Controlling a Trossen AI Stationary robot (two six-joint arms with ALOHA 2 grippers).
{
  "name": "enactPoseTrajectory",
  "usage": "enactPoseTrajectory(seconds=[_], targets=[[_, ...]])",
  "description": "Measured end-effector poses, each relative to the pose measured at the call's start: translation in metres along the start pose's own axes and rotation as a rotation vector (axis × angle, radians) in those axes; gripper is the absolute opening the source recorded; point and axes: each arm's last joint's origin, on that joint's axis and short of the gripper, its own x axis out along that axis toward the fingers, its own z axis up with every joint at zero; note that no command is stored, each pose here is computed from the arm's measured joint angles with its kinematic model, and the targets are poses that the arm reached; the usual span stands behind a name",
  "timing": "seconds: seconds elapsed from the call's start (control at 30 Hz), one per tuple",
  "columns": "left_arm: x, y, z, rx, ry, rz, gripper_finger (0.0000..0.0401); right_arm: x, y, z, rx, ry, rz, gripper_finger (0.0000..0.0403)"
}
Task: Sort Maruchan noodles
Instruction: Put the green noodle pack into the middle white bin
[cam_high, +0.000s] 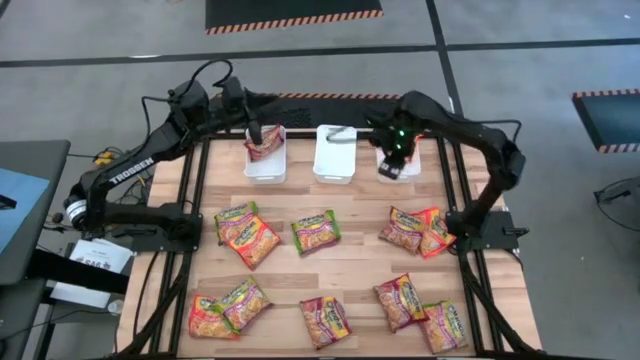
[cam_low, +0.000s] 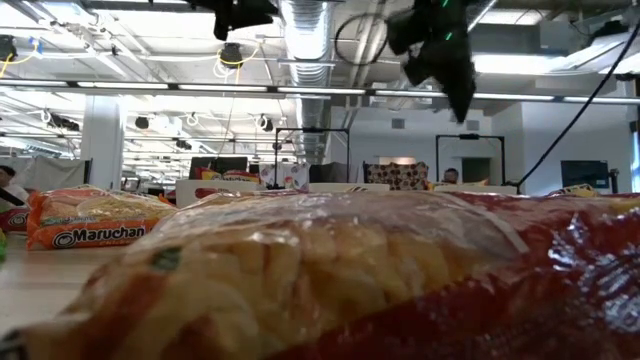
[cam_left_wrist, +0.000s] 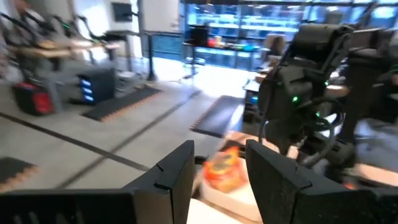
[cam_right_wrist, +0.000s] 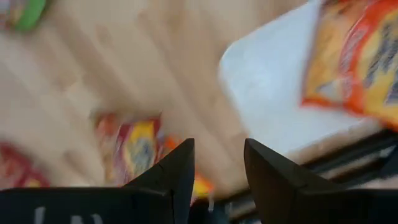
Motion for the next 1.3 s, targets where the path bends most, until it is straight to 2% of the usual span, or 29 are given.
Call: enactPoseTrajectory(seconds=[0.2, 0.37, 0.57, 0.73, 0.9, 1.0, 1.3], targets=[[-0.007, -0.009, 0.0, -0.154, 0.056, -0.134, 0.0132, -0.013, 0.035, -0.038, -0.04, -0.05, 0.012, 0.0164], [-0.005, -0.023, -0.01, -0.276, 0.169, -0.278, 0.0132, -0.017, 0.059, -0.067, -0.015, -0.092, 0.025, 0.0164], [-0.006, -0.043, -0.022, -0.325, 0.308, -0.402, 0.0132, -0.023, 0.085, -0.097, 0.016, -0.135, 0.058, 0.0164], [-0.012, -0.054, -0.037, -0.379, 0.482, -0.403, 0.0132, -0.025, 0.106, -0.112, 0.034, -0.172, 0.096, 0.0164], [-0.021, -0.062, -0.056, -0.398, 0.696, -0.32, 0.0132, -0.023, 0.129, -0.119, -0.017, -0.188, 0.122, 0.0164], [-0.027, -0.066, -0.064, -0.374, 0.779, -0.266, 0.0132, -0.021, 0.142, -0.118, -0.064, -0.207, 0.141, 0.0164], [-0.042, -0.076, -0.08, -0.382, 0.996, -0.213, 0.0132, -0.01, 0.171, -0.112, -0.117, -0.217, 0.159, 0.0164]])
